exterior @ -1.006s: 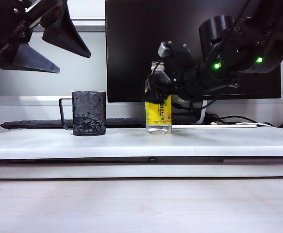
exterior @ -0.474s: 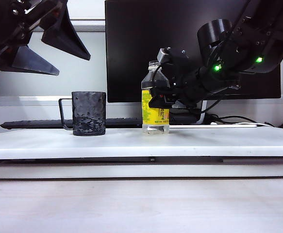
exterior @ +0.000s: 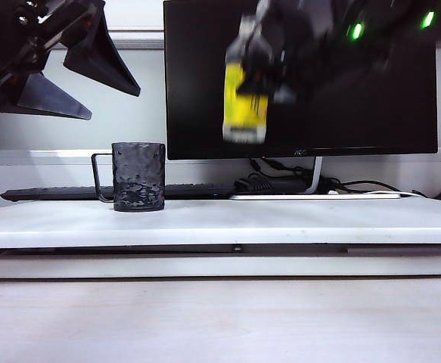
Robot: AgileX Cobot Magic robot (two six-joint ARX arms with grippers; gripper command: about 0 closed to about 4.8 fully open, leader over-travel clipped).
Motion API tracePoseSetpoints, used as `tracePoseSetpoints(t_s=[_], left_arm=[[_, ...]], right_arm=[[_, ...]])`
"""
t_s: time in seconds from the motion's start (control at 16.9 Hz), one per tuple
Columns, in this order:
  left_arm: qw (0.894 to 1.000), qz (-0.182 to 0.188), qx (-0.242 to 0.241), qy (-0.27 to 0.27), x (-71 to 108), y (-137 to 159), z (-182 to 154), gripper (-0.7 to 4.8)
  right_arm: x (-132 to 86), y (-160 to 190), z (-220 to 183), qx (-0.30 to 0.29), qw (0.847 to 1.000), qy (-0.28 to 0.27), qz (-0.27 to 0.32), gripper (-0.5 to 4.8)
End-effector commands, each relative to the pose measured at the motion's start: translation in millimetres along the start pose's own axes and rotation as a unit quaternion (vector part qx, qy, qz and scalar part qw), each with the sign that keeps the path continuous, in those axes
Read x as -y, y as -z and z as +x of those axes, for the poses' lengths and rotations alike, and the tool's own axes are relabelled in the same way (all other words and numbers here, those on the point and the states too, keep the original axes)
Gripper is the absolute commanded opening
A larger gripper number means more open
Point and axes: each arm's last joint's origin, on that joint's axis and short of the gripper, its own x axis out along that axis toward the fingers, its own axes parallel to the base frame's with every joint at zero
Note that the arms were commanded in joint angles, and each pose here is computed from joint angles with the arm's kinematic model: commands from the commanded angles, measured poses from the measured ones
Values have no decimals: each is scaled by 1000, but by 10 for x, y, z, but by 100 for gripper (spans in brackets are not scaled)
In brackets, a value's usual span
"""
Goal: Carefully pick up the bottle and pour some water from the bottle into the cup.
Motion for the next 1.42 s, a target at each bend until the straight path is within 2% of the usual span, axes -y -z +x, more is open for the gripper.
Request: tracePoseSetpoints(t_s=[0.06,0.18,0.3,0.47,0.59,0.77,0.95,1.12,1.24,1.42], left_arm=[[1000,3,15,3,7,-39,-20,479],[1000,8,26,2,14,-68,-45,479],[999,11,42,4,21,-102,-66,479],[997,19,73,5,48,-178,-158,479],[995,26,94,4,63,-228,-209,479],[990,46,130,4,81,-302,-264,479],[990,47,134,4,90,-313,-300,479],[989,49,141,6,102,-329,-340,479],[988,50,146,7,112,-341,-371,479],[989,49,139,7,112,-329,-379,479]], right_arm=[[-93,-233,-89,19,996,2,-90,202],[-155,-252,-67,-30,990,23,-135,202],[-162,-286,-31,-77,985,36,-153,203],[-126,-430,-1,-90,976,66,-189,211],[-176,-485,31,-98,968,58,-222,211],[-424,-391,165,-124,941,44,-313,211],[-567,-271,313,-147,914,46,-376,211],[-564,-210,531,-156,907,52,-387,211],[-560,-134,650,-161,886,50,-432,211],[-565,-68,701,-165,879,45,-446,211]])
